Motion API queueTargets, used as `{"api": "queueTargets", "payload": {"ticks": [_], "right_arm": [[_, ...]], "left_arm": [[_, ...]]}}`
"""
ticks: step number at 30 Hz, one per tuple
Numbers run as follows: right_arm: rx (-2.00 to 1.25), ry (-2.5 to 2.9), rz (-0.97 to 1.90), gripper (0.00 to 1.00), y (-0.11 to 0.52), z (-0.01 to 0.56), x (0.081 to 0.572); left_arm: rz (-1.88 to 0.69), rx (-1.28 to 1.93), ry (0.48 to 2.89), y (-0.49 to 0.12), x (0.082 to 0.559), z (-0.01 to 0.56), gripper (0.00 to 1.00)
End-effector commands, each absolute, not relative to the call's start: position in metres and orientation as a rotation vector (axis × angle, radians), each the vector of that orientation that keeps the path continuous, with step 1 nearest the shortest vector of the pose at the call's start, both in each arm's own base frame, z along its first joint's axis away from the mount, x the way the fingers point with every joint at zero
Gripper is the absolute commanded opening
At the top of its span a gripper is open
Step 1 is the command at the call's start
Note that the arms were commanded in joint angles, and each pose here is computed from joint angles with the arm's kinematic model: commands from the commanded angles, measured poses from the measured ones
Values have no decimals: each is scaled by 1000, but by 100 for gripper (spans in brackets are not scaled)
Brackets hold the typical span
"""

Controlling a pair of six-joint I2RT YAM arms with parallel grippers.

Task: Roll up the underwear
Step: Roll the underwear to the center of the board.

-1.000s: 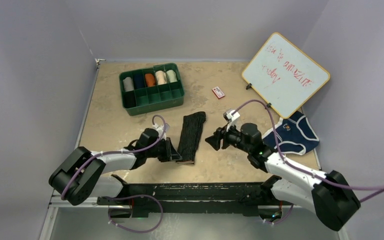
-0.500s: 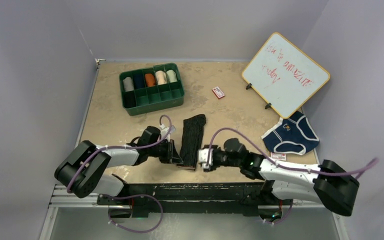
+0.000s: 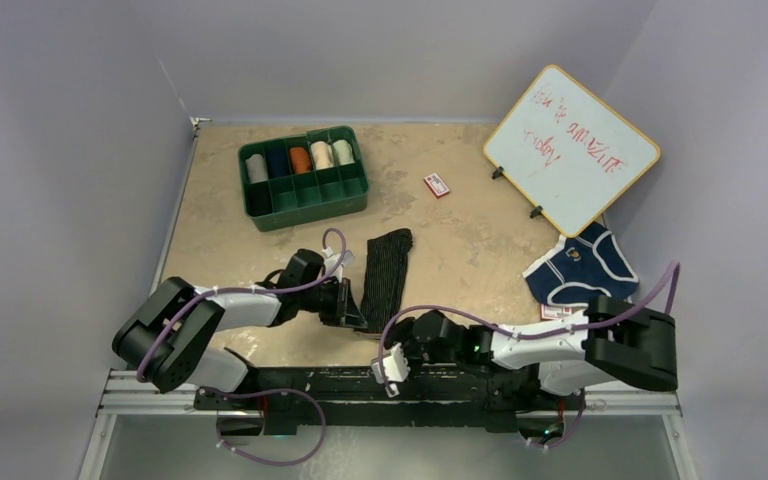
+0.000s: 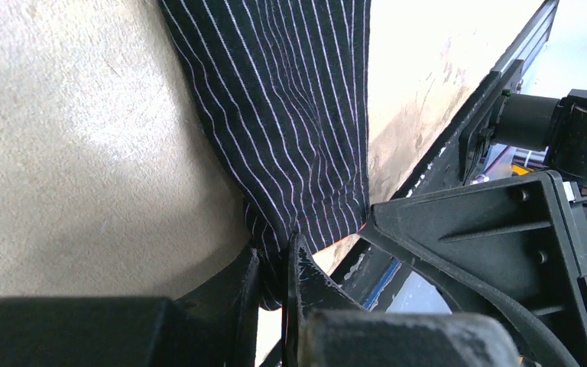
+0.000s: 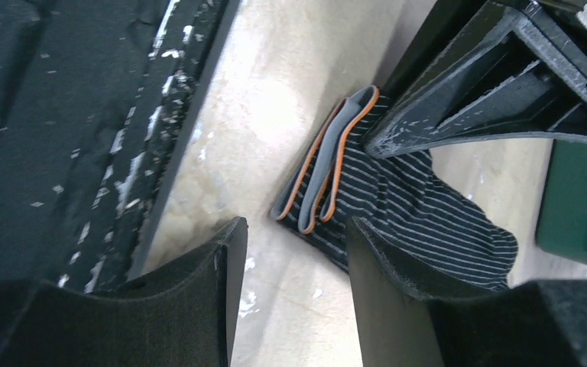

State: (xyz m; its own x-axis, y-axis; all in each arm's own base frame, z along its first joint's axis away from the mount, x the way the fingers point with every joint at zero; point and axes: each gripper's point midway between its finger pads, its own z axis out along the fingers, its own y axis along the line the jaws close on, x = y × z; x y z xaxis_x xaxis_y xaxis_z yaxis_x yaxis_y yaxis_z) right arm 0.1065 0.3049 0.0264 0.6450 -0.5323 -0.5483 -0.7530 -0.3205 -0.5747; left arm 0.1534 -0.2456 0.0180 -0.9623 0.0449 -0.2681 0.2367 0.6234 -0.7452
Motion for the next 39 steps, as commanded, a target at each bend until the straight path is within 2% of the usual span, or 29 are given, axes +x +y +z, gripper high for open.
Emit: {"api": "queueTargets", "payload": {"ticks": [1,5,10,21,25,27,33,39], "right_arm": [[-1987,946,186,53,320,35,128],[-1995,946,150,52,320,29,133],[-2020,971,111,42,312,25,136],[-1941,966,127,12,324,37,140],[-1943,995,214,1,326,35,129],[-1927,1013,232,0,327,37,129],[-1822,1128,429,0,336,43,122],[-1677,1243,642,0,341,44,113]], "left_arm": [[-1187,247,2666,-237,152,7,0],[-1184,247,2666,-237,152,8,0],[-1173,240,2670,-236,153,7,0],[-1162,232,2668,-236,156,8,0],[-1161,213,2664,-236,156,8,0],[-1143,182,2659,-234,159,9,1],[-976,4,2669,-216,170,10,43],[-892,-135,2639,-200,171,14,51]]}}
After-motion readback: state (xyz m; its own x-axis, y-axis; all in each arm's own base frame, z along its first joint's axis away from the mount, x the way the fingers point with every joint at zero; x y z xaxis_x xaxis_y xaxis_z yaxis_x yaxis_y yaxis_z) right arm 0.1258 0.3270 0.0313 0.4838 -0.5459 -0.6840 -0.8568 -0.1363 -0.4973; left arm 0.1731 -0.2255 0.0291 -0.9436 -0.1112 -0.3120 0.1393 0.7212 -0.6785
